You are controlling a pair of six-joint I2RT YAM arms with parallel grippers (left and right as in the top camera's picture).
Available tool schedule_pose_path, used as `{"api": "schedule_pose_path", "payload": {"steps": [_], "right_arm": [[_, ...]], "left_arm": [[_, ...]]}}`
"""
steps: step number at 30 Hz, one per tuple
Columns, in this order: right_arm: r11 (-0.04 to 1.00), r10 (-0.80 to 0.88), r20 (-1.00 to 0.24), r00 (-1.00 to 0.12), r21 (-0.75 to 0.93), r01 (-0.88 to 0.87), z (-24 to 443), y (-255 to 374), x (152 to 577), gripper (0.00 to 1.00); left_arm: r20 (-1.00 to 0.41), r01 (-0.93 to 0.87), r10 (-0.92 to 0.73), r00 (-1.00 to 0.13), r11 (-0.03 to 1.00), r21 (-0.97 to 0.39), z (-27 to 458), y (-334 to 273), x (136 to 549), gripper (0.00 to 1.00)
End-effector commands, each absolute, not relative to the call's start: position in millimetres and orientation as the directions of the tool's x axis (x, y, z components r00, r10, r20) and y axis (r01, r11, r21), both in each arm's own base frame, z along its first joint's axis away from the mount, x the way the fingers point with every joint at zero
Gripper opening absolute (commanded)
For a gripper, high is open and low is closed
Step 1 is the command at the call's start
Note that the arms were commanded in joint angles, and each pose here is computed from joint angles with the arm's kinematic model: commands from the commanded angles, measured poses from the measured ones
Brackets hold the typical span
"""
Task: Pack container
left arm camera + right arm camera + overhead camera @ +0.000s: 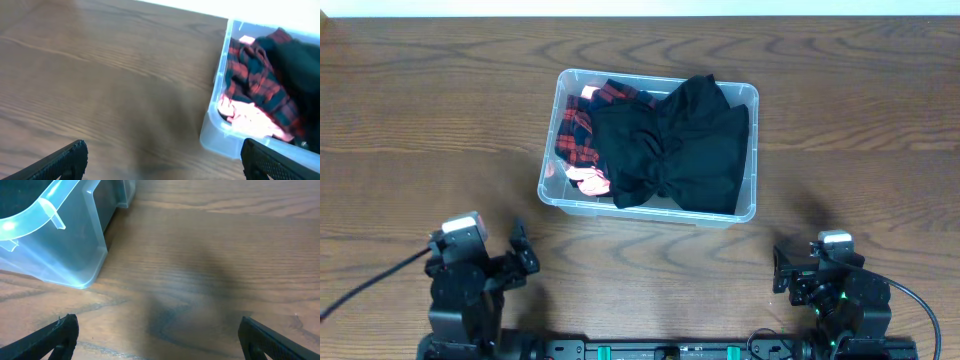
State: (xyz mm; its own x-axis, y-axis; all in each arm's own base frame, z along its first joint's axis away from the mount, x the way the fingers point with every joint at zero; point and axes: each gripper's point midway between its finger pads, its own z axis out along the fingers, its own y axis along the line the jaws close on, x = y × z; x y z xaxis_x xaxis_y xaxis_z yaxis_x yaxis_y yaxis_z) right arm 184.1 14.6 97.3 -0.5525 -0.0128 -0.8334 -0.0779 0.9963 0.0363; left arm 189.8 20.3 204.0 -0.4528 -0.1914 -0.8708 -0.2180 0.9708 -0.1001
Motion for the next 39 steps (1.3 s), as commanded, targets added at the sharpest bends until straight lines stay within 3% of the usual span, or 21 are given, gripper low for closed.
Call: {"api": "schedule_pose_path", "payload": {"steps": [1,23,30,39], "right_arm": [[0.997,-0.027,-0.837,-0.546,0.017,-0.075,99,12,184,0.99],[0.997,-0.027,-0.837,-0.546,0.017,-0.075,99,12,184,0.99],[0.997,-0.027,-0.837,-0.546,0.017,-0.075,99,12,184,0.99],[0.997,-0.027,-0.837,-0.546,0.017,-0.075,99,12,184,0.99]], "left_arm": [[-0.878,-0.189,-0.193,-0.438,0.975,-0.120,191,16,186,0.98],[-0.895,-0.220,-0.213,-0.391,0.966,-0.134,119,22,203,0.98],[-0.872,-0.227,-0.209,-0.443,0.967,-0.117,92,22,203,0.98],[-0.874,-0.227,-0.210,-0.439,0.967,-0.118,93,22,204,0.98]]}}
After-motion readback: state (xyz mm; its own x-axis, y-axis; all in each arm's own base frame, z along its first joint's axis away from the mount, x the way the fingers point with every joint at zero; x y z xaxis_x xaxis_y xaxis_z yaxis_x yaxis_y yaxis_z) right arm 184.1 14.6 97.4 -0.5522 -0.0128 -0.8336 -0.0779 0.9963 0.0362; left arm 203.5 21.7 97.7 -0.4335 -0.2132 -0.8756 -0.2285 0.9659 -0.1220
